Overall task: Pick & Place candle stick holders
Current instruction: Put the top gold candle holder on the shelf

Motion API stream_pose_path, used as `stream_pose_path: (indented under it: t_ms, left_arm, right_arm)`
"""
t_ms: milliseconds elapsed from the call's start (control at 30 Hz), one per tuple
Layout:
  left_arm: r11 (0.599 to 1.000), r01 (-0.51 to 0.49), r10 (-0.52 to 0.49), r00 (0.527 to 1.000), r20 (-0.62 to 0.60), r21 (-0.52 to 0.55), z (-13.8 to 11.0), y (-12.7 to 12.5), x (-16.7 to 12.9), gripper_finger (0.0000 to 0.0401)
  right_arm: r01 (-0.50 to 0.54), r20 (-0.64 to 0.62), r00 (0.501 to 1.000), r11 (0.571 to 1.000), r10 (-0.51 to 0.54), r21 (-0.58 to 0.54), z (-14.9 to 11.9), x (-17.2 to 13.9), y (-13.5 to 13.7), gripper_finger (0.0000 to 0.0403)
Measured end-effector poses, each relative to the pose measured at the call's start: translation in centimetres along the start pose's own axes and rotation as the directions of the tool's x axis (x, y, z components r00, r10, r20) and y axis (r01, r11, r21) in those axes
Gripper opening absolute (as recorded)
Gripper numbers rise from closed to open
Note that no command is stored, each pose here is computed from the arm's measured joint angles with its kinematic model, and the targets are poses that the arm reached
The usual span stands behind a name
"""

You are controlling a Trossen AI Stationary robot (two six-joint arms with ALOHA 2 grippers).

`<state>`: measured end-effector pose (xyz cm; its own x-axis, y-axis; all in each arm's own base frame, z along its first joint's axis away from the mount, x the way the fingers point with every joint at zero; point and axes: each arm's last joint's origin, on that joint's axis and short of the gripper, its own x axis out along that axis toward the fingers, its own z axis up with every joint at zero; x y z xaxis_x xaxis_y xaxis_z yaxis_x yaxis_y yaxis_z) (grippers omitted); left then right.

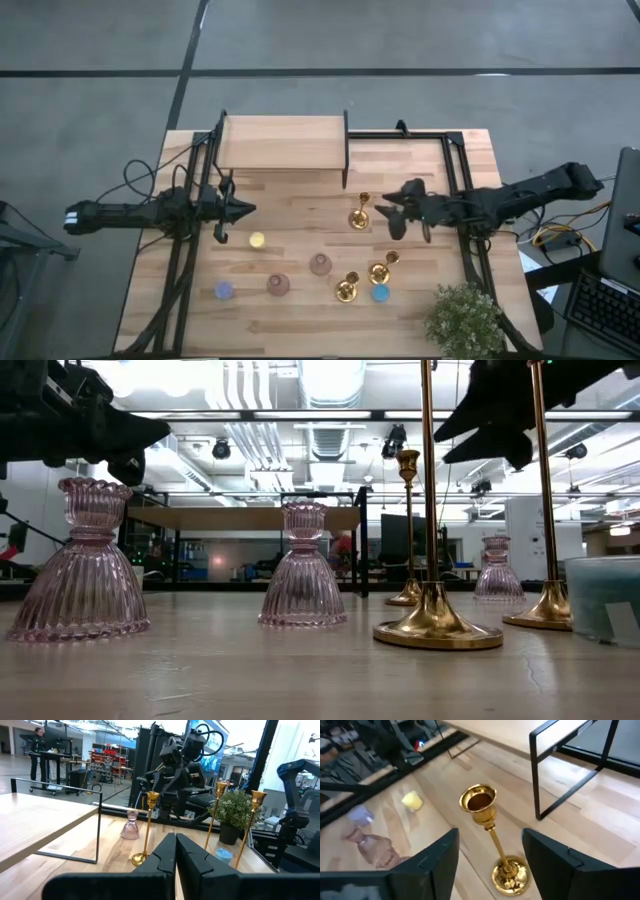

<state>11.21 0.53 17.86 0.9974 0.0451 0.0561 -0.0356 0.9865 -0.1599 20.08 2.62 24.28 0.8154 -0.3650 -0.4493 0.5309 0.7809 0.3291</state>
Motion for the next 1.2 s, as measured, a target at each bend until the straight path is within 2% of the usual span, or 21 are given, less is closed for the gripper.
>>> stream_pose_path:
  t_ms: [200, 533, 1033, 1200]
  left_arm:
    - [1.0, 0.0, 0.0, 1.0, 0.0, 0.0, 0.0, 0.0, 0.0, 0.0014]
    - [1.0, 0.0, 0.0, 1.0, -0.001, 0.0, 0.0, 0.0, 0.0, 0.0014]
    - [1.0, 0.0, 0.0, 1.0, 0.0, 0.0, 0.0, 0.0, 0.0, 0.0014]
    - [1.0, 0.0, 0.0, 1.0, 0.0, 0.0, 0.0, 0.0, 0.0, 0.0014]
  right_arm:
    - [0.049, -0.047, 0.998, 0.998, -0.051, -0.036, -0.9, 1.9, 0.5, 0.0215]
    - [0.079, -0.025, 0.996, 0.996, -0.08, -0.036, -1.7, 4.5, 1.0, 0.0215]
    - [0.145, 0.033, 0.989, 0.989, -0.145, 0.005, -1.4, 6.4, 0.4, 0.0214]
    - [0.152, 0.024, 0.988, 0.988, -0.152, -0.003, -1.7, 6.6, 0.4, 0.0197]
